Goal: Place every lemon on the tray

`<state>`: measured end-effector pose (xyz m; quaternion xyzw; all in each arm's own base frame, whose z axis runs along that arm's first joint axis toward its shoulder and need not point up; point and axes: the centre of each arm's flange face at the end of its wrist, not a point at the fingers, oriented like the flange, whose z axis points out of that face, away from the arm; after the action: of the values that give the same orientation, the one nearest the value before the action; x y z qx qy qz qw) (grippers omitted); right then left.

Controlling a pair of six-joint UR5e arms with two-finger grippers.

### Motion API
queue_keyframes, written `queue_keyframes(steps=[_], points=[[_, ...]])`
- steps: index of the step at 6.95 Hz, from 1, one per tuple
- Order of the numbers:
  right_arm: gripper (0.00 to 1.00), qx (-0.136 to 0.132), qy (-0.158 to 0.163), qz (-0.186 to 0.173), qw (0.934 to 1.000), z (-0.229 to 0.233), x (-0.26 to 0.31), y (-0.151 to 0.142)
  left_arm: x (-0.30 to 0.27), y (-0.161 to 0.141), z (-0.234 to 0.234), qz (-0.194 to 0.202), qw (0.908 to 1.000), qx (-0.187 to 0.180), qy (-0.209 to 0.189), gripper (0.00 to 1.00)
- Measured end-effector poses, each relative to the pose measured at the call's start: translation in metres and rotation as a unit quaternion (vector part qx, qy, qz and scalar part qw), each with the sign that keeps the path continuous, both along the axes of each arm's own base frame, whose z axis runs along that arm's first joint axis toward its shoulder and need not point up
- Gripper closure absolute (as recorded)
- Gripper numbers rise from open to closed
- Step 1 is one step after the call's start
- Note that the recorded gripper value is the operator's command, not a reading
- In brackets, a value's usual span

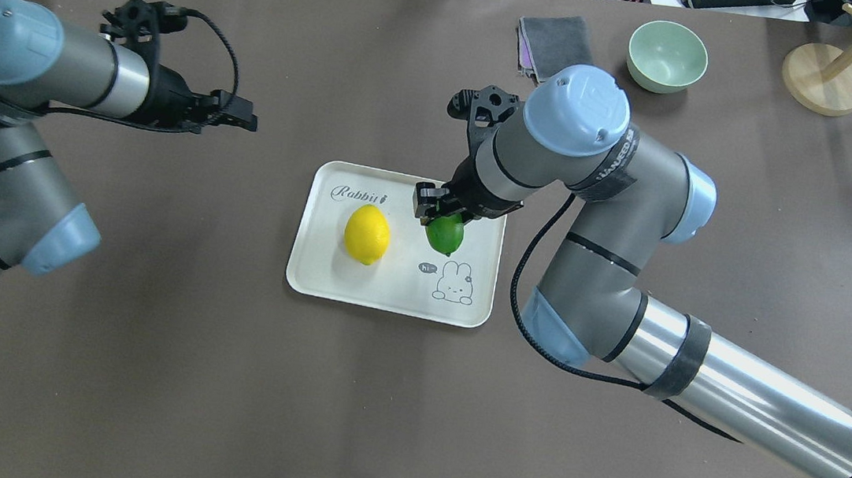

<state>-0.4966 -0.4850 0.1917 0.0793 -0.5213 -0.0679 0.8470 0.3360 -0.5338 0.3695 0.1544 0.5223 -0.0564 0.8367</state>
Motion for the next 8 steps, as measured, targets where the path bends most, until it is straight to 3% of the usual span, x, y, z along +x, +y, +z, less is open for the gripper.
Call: queue_keyframes(steps=[1,2,3,4,5,8], points=[[1.0,-0.013,-0.02,0.006,0.9997,-0.013,0.053,-0.02,-0.066,-0.001,0.048,0.011,0.9994,0.015,-0.028,0.02],[1.0,-0.034,-0.047,0.006,0.9983,-0.02,0.135,-0.027,-0.17,0.011,0.113,0.018,0.9983,0.026,-0.048,0.02],[1.0,-0.059,-0.06,0.002,0.9964,-0.014,0.203,-0.016,-0.273,0.032,0.164,0.023,0.9982,0.033,-0.045,0.02],[1.0,-0.074,-0.052,0.0,0.9959,0.001,0.216,-0.006,-0.324,0.028,0.171,0.022,0.9987,0.033,-0.033,0.02],[1.0,-0.075,-0.025,0.006,0.9968,0.015,0.187,0.0,-0.342,0.014,0.166,0.024,0.9988,0.029,-0.03,0.02],[1.0,-0.043,0.061,0.027,0.9969,0.044,0.05,0.02,-0.338,-0.006,0.17,0.031,0.9982,0.016,-0.049,0.02]])
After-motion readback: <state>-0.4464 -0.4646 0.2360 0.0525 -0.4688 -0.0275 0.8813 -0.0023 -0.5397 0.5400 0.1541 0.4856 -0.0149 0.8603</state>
